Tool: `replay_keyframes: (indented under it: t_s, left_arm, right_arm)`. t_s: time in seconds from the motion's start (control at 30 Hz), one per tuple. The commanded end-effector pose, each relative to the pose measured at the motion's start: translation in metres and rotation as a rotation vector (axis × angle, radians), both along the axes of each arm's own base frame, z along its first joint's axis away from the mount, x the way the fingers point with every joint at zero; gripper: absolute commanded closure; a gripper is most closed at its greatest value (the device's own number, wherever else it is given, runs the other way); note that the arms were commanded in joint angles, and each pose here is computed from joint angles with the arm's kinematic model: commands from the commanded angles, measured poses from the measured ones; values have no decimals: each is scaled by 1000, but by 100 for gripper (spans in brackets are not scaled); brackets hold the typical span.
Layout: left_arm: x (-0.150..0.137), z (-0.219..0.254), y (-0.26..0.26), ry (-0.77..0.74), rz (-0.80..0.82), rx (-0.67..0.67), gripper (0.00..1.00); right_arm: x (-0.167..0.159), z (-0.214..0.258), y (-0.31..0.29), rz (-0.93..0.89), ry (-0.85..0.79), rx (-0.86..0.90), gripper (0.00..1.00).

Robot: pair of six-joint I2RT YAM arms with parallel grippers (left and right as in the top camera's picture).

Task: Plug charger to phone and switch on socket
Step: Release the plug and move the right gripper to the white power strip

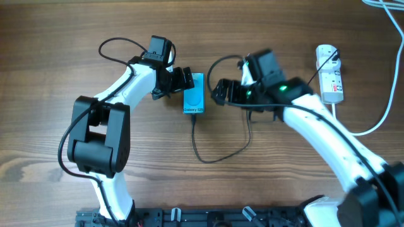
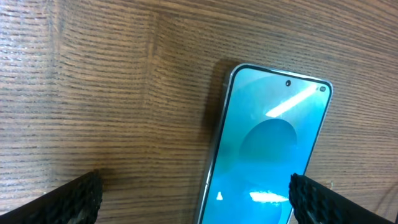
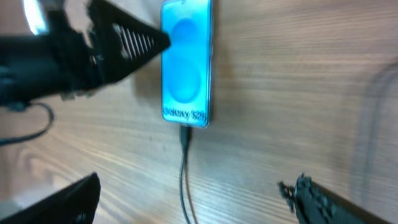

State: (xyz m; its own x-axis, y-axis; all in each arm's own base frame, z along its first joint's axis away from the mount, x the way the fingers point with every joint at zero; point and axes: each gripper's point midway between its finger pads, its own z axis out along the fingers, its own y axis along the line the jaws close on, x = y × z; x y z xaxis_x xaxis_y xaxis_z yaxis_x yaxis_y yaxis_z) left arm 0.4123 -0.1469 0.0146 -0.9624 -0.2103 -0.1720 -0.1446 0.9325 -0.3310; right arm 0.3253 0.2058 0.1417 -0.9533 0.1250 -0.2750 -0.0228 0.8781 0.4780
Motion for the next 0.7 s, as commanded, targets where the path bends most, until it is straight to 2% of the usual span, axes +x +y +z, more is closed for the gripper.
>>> replay_keyframes:
  t_s: [0.0, 0.2, 0.37, 0.53, 0.67]
  left_arm:
    - [-1, -3, 2, 5, 2, 12, 0]
    - [-1, -3, 2, 5, 2, 12, 0]
    - [-1, -3, 2, 5, 2, 12, 0]
    - [0, -3, 2, 2, 2, 11, 0]
    - [0, -3, 2, 2, 2, 11, 0]
  right_arm:
    - [19, 41, -61, -131, -96, -238, 0]
    - [12, 40, -153, -331, -20, -498, 0]
    - [-13, 38, -220, -455, 85, -702, 0]
    - [-41, 41, -267, -585, 196, -820, 0]
    - [-47, 42, -287, -657, 217, -833, 0]
